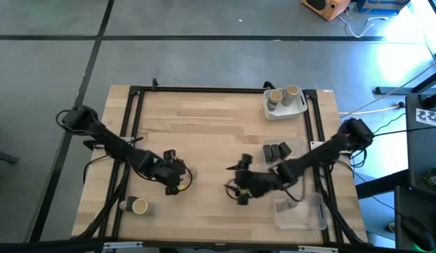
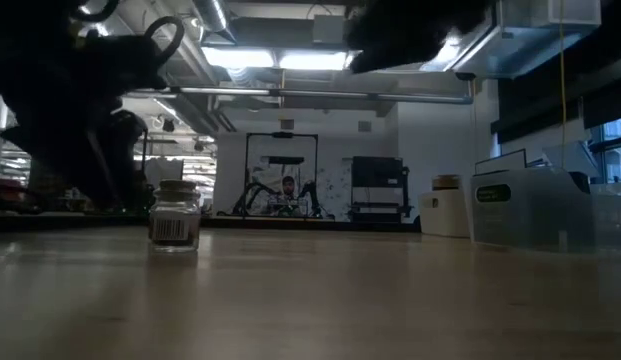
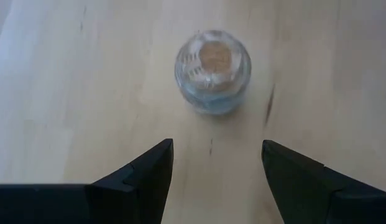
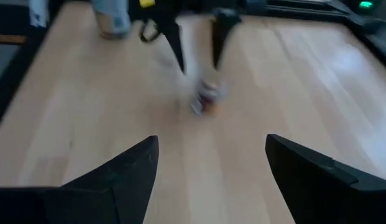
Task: Sort spices by type
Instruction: Put the middle left transparent seasoning bottle into the bottom transparent bin
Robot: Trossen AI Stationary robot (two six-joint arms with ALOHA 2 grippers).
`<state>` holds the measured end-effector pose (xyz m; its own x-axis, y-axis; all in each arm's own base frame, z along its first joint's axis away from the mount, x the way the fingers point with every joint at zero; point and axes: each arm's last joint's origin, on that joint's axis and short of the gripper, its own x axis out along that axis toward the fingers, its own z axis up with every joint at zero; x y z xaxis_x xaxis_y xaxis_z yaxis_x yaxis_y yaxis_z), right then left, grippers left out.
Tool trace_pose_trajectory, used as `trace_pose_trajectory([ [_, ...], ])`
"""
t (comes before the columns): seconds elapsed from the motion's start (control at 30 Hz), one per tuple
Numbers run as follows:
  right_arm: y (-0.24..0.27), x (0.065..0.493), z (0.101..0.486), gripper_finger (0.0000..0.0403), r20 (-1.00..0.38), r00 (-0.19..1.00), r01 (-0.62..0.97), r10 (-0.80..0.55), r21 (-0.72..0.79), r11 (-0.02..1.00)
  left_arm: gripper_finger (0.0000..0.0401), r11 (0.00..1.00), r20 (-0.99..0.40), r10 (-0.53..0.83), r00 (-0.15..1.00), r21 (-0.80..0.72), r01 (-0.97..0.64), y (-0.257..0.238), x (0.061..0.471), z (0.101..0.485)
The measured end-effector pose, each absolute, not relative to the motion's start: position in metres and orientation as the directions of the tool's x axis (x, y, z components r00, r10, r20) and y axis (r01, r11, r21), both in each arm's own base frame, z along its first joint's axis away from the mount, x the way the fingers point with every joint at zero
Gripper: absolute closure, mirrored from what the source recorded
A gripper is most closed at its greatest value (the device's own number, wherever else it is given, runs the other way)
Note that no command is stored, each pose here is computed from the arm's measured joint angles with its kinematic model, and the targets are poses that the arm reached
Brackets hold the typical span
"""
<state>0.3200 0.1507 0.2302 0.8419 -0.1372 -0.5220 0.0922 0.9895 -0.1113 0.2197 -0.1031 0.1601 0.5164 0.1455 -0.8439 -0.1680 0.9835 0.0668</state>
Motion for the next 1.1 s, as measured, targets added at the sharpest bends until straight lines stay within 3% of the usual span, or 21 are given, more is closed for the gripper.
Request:
trace_pose_trajectory([
  [0.3, 0.122, 0.377, 0.196, 0.0107, -0.410, 0.909, -0.089, 0.073, -0.020, 0.996, 0.0172, 0.987, -0.733, 0.150, 0.664, 0.068, -0.148, -0.099, 0.217, 0.139],
  [0.5, 0.099, 0.401, 0.167, 0.0107, -0.345, 0.936, -0.066, 0.067, 0.016, 0.998, 0.0172, 0.987, -0.692, 0.143, 0.708, 0.047, -0.154, -0.091, 0.212, 0.123],
  [0.93, 0.072, 0.433, 0.134, 0.0107, -0.378, 0.924, -0.041, 0.049, 0.029, 0.999, 0.0220, 0.992, -0.607, 0.124, 0.785, 0.048, -0.119, -0.091, 0.226, 0.101],
  [1.1, 0.071, 0.437, 0.128, 0.0107, -0.397, 0.917, -0.037, 0.044, 0.026, 0.999, 0.0219, 0.991, -0.594, 0.123, 0.795, 0.027, -0.133, -0.092, 0.228, 0.100],
])
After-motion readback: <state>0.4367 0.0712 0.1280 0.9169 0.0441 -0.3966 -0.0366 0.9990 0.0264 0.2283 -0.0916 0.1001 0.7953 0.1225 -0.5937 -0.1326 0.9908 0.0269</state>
